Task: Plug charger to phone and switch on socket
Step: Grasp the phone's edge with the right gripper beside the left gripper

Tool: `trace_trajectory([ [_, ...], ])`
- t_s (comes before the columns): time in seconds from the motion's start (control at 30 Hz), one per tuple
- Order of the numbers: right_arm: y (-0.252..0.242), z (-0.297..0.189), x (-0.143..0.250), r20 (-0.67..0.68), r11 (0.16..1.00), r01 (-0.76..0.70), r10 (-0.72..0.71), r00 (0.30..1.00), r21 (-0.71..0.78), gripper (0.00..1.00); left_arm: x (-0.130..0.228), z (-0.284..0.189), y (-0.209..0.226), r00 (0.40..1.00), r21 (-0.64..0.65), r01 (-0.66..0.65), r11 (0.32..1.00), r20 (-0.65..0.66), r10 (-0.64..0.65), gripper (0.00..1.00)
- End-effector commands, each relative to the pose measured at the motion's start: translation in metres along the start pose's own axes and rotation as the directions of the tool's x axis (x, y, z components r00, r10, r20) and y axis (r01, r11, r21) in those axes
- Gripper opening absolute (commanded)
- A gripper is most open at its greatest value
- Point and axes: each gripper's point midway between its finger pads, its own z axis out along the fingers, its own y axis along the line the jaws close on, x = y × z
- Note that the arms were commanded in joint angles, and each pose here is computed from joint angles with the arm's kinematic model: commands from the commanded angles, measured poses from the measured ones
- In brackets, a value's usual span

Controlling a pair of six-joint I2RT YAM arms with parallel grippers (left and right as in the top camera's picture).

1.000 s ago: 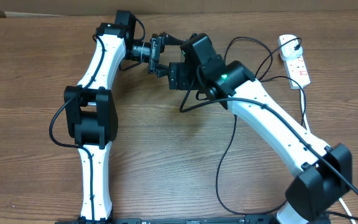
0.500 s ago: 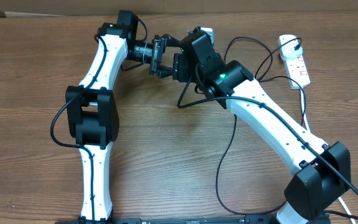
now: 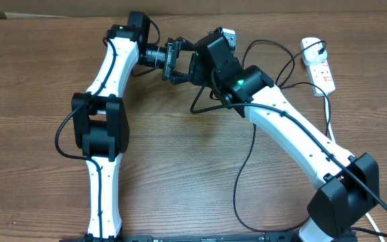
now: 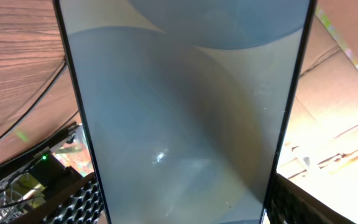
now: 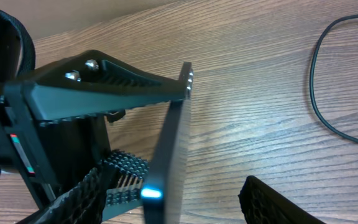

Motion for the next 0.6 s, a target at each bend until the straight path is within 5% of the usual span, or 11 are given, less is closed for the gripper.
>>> trace_trajectory([
  [0.0, 0.003, -0.001, -0.005, 0.016, 1.0, -0.005, 0.005, 1.0, 0.006, 0.68, 0.004, 0.009, -0.005, 1.0, -0.014, -0.007, 1.0, -0.005, 0.007, 0.74],
  [0.17, 0.002, 0.0, -0.004, 0.016, 1.0, -0.005, 0.004, 1.0, 0.01, 0.6, 0.005, 0.012, -0.004, 1.0, -0.019, -0.011, 1.0, -0.007, 0.011, 0.74],
  [0.57, -0.006, 0.016, 0.011, -0.033, 0.999, 0.008, -0.006, 0.999, 0.05, 0.59, 0.005, 0.012, -0.004, 1.0, -0.017, 0.0, 1.0, -0.009, 0.0, 0.74],
])
